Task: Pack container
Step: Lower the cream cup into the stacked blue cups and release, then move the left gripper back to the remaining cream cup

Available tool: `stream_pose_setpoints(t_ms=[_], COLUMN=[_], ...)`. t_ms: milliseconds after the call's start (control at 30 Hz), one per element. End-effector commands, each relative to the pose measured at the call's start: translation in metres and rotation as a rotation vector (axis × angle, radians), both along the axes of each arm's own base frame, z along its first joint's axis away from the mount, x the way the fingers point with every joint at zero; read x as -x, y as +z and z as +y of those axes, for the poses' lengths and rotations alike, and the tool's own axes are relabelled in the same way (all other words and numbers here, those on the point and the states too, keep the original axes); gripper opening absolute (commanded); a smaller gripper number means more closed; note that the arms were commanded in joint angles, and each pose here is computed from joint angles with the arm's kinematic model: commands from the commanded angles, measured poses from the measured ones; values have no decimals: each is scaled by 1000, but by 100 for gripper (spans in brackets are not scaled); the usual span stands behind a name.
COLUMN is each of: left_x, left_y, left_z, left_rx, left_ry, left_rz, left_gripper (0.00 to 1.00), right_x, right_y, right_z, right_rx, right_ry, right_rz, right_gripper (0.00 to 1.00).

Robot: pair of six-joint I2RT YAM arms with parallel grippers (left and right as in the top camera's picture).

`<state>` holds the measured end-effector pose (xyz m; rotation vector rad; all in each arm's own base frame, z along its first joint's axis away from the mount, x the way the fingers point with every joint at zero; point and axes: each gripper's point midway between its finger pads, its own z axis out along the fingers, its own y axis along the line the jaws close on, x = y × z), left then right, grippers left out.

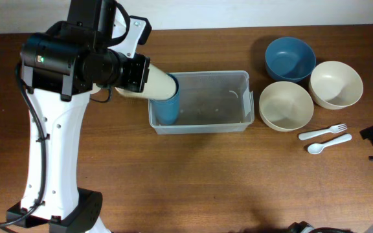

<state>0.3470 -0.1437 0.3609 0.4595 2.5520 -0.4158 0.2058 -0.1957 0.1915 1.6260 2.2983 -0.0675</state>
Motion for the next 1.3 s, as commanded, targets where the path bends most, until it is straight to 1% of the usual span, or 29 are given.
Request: stream_pose_setpoints(t_ms=[0, 100, 233, 267, 300, 333, 367, 467, 533, 567, 633, 700, 733, 800, 900, 1100, 1267], left_x=[-2, -2, -4, -4, -5, -6, -8, -17, -25, -29, -36, -42, -45, -46, -47, -65, -92], left_y=[-4, -4, -3, -2, -1, -1, 1, 7, 13, 16, 22, 25, 26, 28, 31, 20, -17], left_z=[-1, -1, -1, -2, -2, -2, -3, -3, 3, 8, 24, 45, 68, 90, 110, 148, 178], left_rx=[-14, -14, -12, -11, -9, -7, -5, -1, -28, -51, -112, -181, -253, -312, -371, -355, -328], left_ry=[-11, -11, -11, -11, -11, -10, -10, -3, 25, 47, 117, 237, 362, 481, 558, 706, 756], left_rz=[4, 4, -4, -7, -13, -19, -28, -75, -122, -146, -187, -211, -224, -237, -254, -228, -128], left_gripper=[8, 9, 18, 21, 27, 46, 57, 73, 87, 100, 100, 100, 100, 100, 100, 100, 100], right_x=[2, 2, 2, 2, 2, 2, 2, 2, 2, 2, 2, 2, 2, 2, 2, 2, 2], right_y=[-1, -1, -1, -1, -1, -1, -1, -1, -1, -1, -1, -1, -1, -1, -1, -1, -1], right_z=[-3, -3, -3, -3, -3, -3, -3, -3, -3, -3, -3, -3, -3, -3, -3, -3, -3], right_rx=[5, 5, 5, 5, 5, 5, 5, 5, 5, 5, 5, 5, 5, 5, 5, 5, 5], right_ry=[-18, -18, -18, -18, -18, -18, -18, -18, -18, -18, -18, -18, -18, -18, -18, -18, -18], right_rz=[8, 8, 8, 8, 8, 8, 7, 8, 8, 8, 8, 7, 8, 8, 8, 8, 8], right_gripper=[99, 99, 99, 99, 99, 99, 99, 99, 99, 99, 99, 99, 99, 99, 99, 99, 99])
